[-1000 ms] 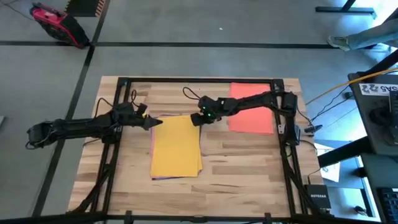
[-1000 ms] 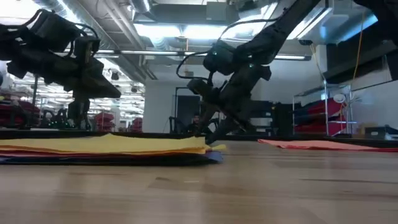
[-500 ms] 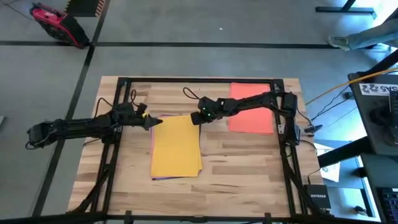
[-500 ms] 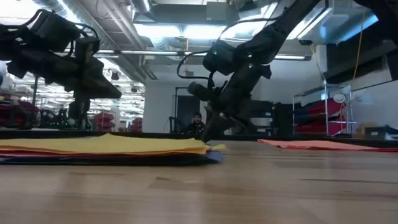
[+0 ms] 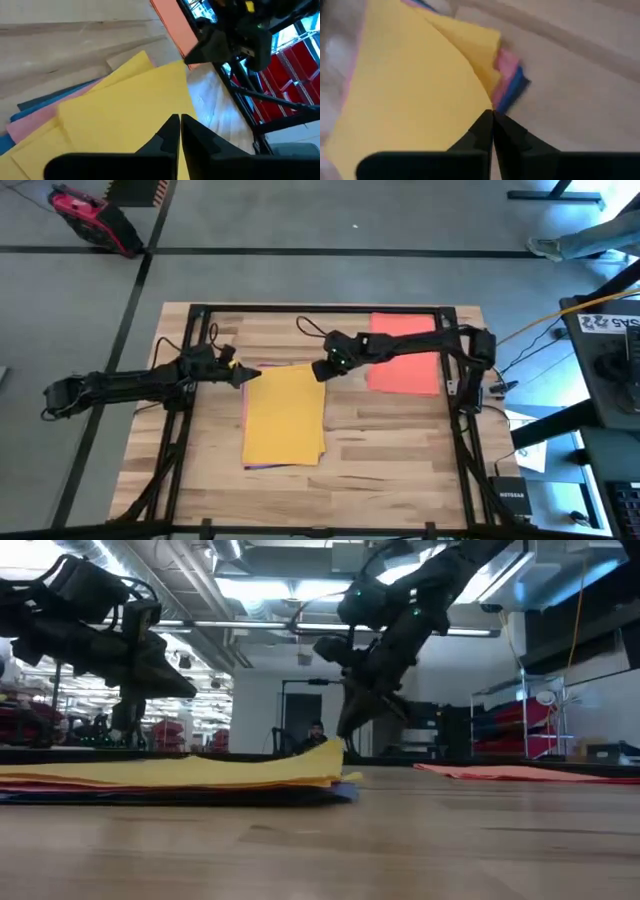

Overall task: Organize paper
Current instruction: Put all of the yellow paper at the bottom right of the table

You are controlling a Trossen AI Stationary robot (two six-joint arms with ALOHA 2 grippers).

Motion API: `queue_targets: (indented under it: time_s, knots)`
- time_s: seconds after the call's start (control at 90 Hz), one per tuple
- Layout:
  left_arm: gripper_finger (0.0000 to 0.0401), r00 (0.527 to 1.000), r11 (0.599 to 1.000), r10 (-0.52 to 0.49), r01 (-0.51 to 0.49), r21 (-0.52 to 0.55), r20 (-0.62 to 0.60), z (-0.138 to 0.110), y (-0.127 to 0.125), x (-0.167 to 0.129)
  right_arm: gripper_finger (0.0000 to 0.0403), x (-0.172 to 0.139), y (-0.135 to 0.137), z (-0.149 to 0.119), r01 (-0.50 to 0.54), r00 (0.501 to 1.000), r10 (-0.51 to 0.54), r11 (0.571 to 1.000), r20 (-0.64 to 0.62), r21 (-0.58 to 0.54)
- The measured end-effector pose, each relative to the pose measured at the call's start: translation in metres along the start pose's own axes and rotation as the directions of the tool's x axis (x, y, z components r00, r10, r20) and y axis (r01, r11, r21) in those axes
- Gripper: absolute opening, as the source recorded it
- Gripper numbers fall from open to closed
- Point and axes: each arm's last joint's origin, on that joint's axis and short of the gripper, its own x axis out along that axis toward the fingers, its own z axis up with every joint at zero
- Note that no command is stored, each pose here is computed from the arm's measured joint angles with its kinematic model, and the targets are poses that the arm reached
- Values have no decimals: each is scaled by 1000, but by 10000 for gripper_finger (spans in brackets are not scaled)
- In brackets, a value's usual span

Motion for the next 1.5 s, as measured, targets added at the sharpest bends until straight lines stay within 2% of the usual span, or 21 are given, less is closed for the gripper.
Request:
queue_targets:
  time_s: [0.222, 0.367, 0.522, 0.633, 0.789, 0.833, 1.1, 1.133, 1.167, 1.2, 1.278, 1.356, 1.422, 1.5]
  knots:
    - [0, 1000, 1000, 0, 0, 2, 0, 0, 0, 0, 0, -21, 0, -38, 154, 967, -183, 974, -176, -168]
    - [0, 1000, 1000, 1, -1, 1, 0, 0, 0, 0, 0, -45, -1, -56, 246, 932, -300, 935, -201, -256]
    - [0, 1000, 1000, 1, -1, 0, 1, 0, 0, 0, 0, -78, -4, -69, 292, 904, -376, 891, -205, -348]
    - [0, 1000, 1000, 1, -1, 5, 0, 0, 0, 0, 0, -100, -12, -78, 305, 854, -458, 826, -248, -474]
    - [0, 1000, 1000, 5, -5, 21, 1, 0, 0, 0, 0, -123, -28, -80, 292, 769, -593, 658, -239, -694]
    - [0, 1000, 1000, 4, -5, 29, 1, 0, 0, 0, 0, -125, -32, -76, 278, 756, -611, 625, -234, -729]
    - [0, 1000, 999, 5, -5, 32, 1, 0, 0, 0, 0, -111, -44, -49, 161, 776, -601, 482, -192, -861]
    - [0, 1000, 999, 6, -6, 33, 0, 0, 0, 0, 0, -108, -45, -46, 144, 781, -593, 476, -196, -867]
    - [0, 1000, 999, 9, -9, 33, -2, 0, 1, 0, 0, -103, -45, -44, 129, 791, -574, 496, -212, -859]
    - [0, 1000, 999, 11, -11, 32, -4, -1, 1, 0, 0, -98, -44, -42, 108, 807, -539, 537, -242, -837]
    - [0, 1000, 999, 11, -11, 30, -4, -1, 1, 0, 1, -87, -38, -37, 79, 865, -404, 693, -296, -716]
    - [0, 1000, 1000, 12, -12, 26, -3, -1, 1, 0, 7, -80, -25, -32, 91, 929, -269, 831, -253, -549]
    - [0, 1000, 1000, 19, -19, -5, 4, 0, 1, 0, 20, -76, -11, -29, 97, 968, -183, 905, -171, -414]
    - [0, 998, 995, 54, -51, -91, 31, 0, 2, 0, 39, -73, 2, -31, 144, 985, -161, 965, -59, -219]
